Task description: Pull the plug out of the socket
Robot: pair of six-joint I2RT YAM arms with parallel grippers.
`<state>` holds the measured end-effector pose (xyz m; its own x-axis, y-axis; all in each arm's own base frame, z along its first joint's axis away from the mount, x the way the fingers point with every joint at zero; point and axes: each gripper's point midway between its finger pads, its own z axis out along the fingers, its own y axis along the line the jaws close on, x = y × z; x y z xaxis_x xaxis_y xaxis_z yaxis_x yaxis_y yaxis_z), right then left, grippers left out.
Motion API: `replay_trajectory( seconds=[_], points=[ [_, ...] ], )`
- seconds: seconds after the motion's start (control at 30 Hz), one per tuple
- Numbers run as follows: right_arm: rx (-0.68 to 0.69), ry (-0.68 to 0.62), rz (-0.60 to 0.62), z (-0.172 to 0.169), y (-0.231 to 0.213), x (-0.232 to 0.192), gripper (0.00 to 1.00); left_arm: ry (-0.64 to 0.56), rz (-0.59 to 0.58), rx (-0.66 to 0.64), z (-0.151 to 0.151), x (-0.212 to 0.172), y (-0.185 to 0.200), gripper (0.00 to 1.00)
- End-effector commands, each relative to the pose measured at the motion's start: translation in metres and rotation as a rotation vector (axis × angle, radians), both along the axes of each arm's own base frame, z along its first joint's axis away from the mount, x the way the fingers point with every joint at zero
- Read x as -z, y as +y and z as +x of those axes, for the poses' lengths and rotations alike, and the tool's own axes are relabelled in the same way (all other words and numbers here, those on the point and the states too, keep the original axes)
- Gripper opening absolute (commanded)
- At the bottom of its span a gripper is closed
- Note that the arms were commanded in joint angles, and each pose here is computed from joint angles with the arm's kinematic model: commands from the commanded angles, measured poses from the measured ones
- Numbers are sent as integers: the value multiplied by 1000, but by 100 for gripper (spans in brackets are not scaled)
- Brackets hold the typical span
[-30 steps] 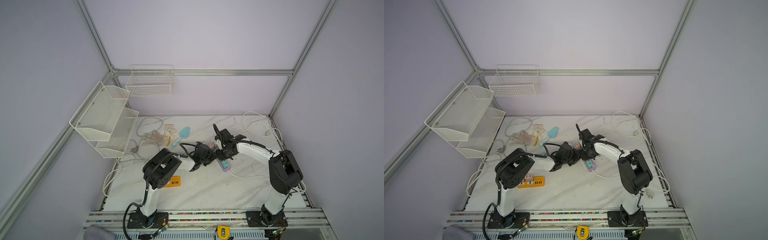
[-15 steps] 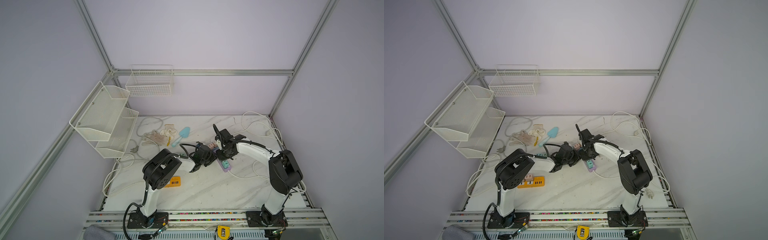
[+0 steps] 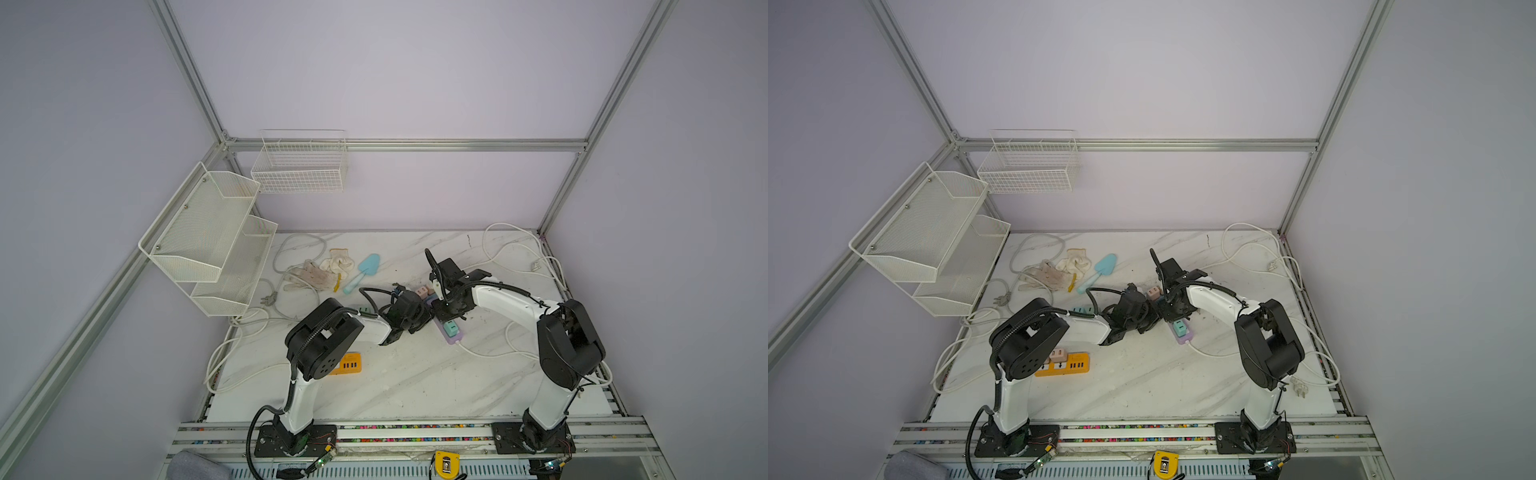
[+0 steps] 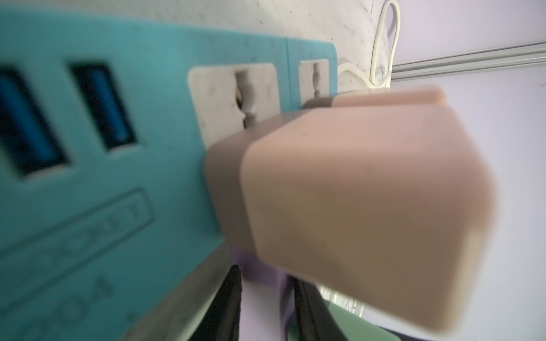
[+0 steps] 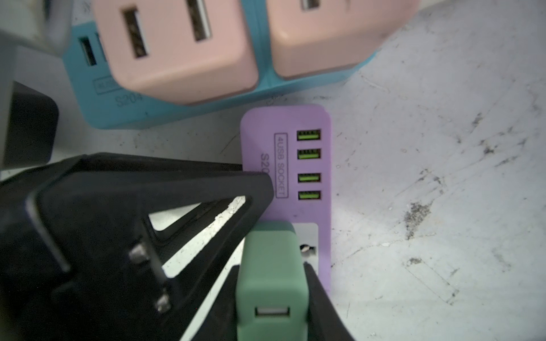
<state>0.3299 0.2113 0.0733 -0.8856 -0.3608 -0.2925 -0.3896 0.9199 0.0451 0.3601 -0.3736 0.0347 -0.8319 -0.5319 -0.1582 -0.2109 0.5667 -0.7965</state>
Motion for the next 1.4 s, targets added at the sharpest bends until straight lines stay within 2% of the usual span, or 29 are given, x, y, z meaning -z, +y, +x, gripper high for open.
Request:
replay_trajectory(
  seconds=[0.0, 0.13, 0.3, 0.43, 0.6, 0.83, 0.93, 1.13, 1.27, 1.37],
  points=[
    [41, -120, 17, 18, -4, -37, 11, 269, 291, 15, -59, 92, 50, 29],
    [60, -145, -3, 25, -14, -42, 11, 285, 304, 3, -61, 94, 53, 29],
    [2, -132, 30, 15, 9, -39, 11, 288, 313, -5, -62, 94, 55, 29],
    [53, -164, -34, 20, -11, -42, 11, 294, 321, -4, -63, 96, 57, 29],
    [81, -191, -39, 29, -20, -50, 11, 294, 318, 0, -63, 95, 56, 29],
    [0, -151, 30, 16, 7, -43, 11, 292, 309, 7, -63, 95, 54, 29],
    [59, -176, -8, 22, -13, -48, 11, 295, 306, 12, -63, 95, 52, 29],
    [65, -190, 76, 25, -13, -69, 11, 286, 301, 19, -61, 91, 50, 29],
    [108, -202, 54, 25, -25, -75, 11, 262, 282, 41, -56, 82, 42, 29],
    [125, -227, 120, 27, -31, -91, 11, 224, 267, 56, -50, 67, 35, 29]
  ],
)
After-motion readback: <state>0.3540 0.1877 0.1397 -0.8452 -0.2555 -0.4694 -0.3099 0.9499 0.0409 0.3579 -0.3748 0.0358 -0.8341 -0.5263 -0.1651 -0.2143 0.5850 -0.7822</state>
